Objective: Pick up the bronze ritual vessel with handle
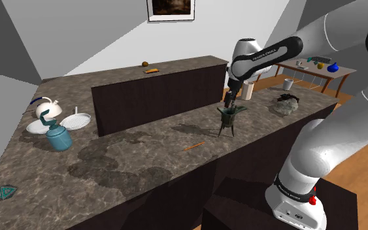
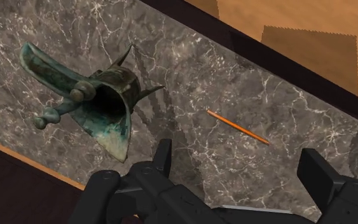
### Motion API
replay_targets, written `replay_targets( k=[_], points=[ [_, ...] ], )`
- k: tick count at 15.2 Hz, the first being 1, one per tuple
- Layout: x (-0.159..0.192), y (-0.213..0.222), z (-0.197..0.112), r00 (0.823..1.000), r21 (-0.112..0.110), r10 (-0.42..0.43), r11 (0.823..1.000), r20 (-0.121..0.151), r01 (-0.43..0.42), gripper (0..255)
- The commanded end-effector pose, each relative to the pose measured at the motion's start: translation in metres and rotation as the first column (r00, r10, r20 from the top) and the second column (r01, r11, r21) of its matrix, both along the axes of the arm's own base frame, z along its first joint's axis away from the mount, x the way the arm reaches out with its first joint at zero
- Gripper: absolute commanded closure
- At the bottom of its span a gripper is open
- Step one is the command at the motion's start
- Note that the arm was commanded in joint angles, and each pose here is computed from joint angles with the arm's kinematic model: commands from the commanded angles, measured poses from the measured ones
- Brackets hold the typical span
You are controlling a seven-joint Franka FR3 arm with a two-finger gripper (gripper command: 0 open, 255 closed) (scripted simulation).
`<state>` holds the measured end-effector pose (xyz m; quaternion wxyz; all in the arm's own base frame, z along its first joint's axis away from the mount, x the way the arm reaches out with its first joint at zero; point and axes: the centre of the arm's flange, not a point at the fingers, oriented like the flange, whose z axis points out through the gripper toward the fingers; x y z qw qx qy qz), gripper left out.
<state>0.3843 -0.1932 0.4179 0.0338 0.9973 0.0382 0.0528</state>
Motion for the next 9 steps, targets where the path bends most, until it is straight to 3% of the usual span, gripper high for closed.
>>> replay_targets(
  k=[1,9],
  points=[
    [0.008,-0.019,-0.019,1.0,-0.012,0.01,1.0,-0.001,-0.01,0],
    [0.038,-0.087,-0.09,0.999,-0.048,0.047,0.998,-0.007,-0.047,0]
  ],
)
